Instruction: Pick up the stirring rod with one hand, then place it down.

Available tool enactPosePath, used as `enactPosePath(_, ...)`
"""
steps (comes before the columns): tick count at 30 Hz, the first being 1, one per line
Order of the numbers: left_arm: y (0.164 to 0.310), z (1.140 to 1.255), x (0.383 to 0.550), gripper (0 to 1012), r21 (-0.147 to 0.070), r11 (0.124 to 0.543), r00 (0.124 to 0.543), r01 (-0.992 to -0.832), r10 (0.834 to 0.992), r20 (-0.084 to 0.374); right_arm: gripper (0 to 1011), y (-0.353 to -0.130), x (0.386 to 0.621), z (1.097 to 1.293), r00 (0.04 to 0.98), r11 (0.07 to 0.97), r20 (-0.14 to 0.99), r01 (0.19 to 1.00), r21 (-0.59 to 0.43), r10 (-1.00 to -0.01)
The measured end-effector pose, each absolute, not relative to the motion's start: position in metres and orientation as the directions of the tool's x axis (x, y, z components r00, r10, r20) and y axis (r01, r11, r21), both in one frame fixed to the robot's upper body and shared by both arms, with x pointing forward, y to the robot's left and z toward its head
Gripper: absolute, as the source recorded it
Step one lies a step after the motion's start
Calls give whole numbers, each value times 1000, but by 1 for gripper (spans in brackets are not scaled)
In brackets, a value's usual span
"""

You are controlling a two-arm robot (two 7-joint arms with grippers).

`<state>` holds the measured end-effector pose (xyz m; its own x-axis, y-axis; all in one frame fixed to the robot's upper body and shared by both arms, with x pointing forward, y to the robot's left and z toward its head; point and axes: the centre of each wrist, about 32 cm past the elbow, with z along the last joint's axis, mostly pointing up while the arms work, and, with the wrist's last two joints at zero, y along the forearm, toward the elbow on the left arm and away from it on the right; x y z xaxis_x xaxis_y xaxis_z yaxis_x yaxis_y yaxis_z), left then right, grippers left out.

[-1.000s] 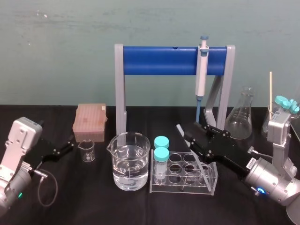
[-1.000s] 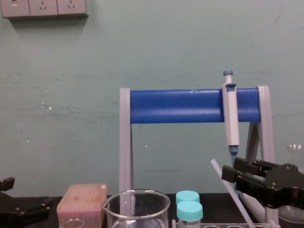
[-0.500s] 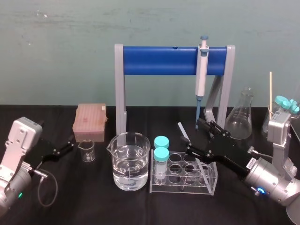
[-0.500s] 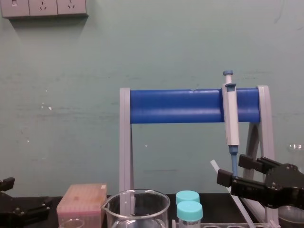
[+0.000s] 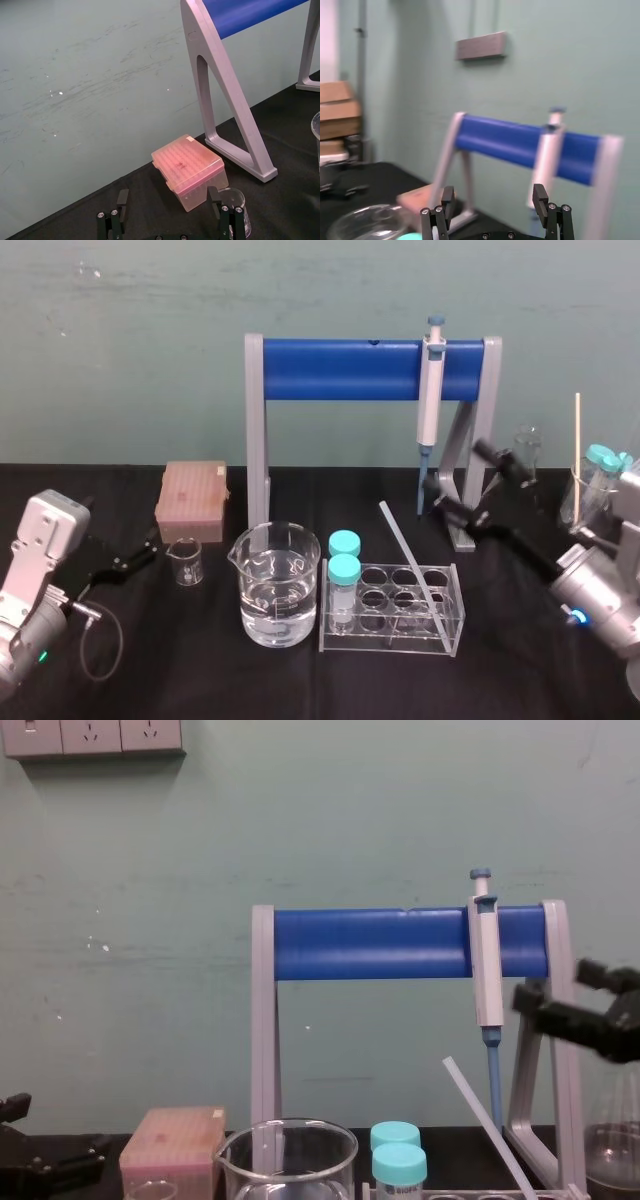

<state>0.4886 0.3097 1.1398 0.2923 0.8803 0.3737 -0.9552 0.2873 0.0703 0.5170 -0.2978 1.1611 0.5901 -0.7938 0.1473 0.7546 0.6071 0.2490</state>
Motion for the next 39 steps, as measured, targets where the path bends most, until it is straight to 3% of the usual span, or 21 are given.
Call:
enactPosePath(5, 310, 1140, 489, 1000, 70, 287, 292, -955, 880, 374, 1000, -306, 508, 1164, 482, 492, 103, 843, 217, -870)
enactPosePath(10, 310, 1140, 489, 1000, 70, 287, 292, -955, 880, 374, 1000, -313, 495, 1158, 406, 407, 37, 908, 100, -913)
enactPosePath(11, 310, 1140, 489, 1000, 70, 287, 292, -955, 880, 374, 1000, -317, 490, 1153, 385, 385, 11, 922, 33, -923)
enactPosePath(17, 310, 1140, 489, 1000, 70, 287, 292, -955, 880, 374, 1000, -320, 485, 1144, 361, 362, -28, 929, -72, -932)
enactPosePath(39, 310, 1140, 489, 1000, 70, 287, 292, -955, 880, 374, 1000, -320, 485, 1145, 362, 362, -22, 930, -58, -932)
